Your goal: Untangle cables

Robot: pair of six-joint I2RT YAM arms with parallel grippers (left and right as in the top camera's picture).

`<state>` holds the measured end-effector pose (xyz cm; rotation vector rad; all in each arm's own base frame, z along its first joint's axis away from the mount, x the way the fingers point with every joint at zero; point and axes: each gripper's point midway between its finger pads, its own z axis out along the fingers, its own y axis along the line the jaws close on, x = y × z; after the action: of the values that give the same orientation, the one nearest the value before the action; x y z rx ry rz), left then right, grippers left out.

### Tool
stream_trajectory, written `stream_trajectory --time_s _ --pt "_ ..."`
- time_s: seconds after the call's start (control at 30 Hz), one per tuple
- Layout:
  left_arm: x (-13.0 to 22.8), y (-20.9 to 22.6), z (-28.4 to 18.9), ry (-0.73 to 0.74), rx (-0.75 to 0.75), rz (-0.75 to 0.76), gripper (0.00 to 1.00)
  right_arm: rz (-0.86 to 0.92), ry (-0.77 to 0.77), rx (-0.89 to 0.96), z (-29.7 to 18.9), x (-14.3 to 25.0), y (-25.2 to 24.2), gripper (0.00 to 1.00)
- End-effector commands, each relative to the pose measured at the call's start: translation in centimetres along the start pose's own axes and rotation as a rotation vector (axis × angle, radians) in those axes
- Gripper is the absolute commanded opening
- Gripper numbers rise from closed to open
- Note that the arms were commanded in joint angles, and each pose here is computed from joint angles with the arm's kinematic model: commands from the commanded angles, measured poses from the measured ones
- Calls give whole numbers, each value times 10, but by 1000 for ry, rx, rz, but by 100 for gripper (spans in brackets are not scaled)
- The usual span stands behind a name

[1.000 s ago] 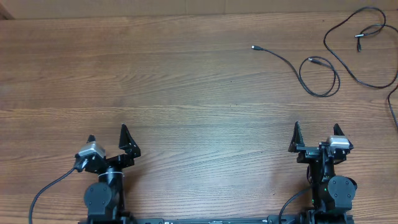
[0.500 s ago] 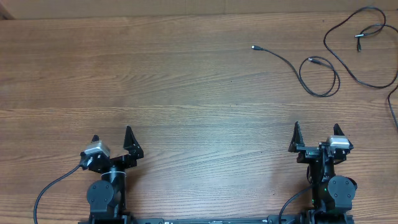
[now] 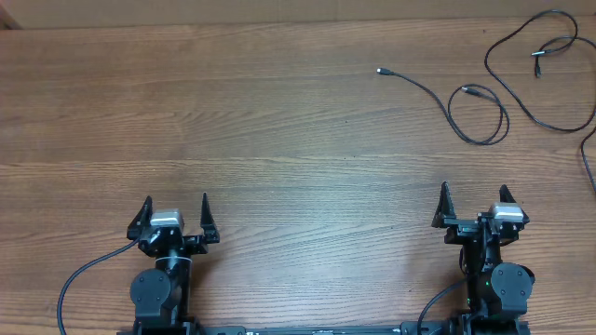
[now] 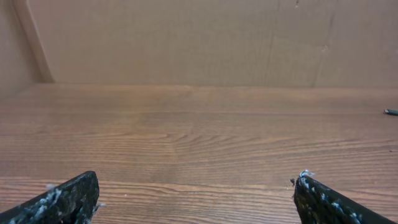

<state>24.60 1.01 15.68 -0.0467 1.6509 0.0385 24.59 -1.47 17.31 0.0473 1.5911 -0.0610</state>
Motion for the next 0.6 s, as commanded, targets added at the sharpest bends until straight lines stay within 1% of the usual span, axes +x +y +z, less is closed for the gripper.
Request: stream_trajectory --time_s 0.0,0.57 --pt "2 -3 0 1 14 38 100 -1 -1 -9 0 3 2 100" --pt "2 -4 0 1 18 30 100 -1 0 -9 0 3 2 100"
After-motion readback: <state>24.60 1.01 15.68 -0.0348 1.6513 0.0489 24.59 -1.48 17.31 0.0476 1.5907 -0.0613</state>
